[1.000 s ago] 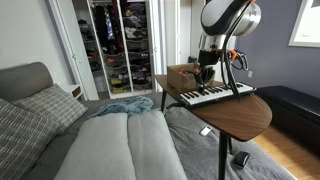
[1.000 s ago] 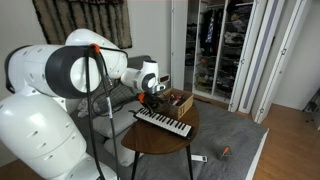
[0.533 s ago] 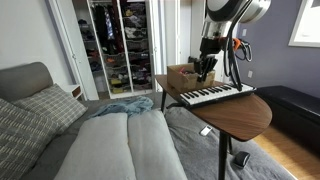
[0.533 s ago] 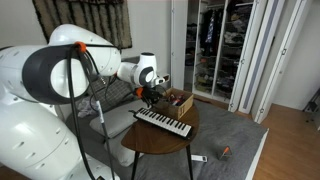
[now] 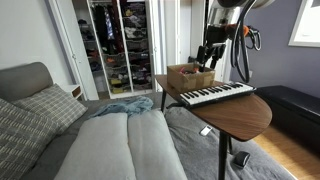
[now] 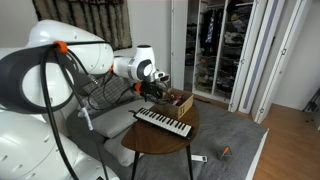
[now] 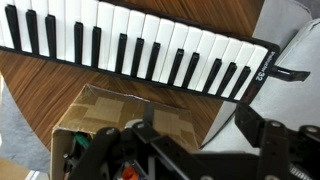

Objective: Press a key on the keyboard

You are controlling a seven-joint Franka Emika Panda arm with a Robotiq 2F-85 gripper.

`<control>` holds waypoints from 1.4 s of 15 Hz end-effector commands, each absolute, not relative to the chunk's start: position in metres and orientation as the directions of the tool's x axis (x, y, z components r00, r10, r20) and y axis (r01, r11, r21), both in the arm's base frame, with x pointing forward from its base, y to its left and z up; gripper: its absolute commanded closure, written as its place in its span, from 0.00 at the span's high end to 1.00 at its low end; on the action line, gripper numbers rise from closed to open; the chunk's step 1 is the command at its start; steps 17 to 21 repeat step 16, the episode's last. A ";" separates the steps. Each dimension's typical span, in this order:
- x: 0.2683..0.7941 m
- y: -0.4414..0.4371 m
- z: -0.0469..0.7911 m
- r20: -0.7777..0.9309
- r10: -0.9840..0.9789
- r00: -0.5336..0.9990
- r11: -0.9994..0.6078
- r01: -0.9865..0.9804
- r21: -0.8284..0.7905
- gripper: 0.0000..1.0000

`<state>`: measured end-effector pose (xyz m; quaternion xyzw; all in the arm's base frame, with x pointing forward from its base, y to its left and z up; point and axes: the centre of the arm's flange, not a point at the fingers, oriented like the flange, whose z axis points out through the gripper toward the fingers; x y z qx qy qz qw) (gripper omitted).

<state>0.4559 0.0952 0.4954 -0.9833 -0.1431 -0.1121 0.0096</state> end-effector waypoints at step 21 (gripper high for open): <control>0.423 0.049 0.542 0.238 0.135 0.962 -0.989 0.118 0.084 1.00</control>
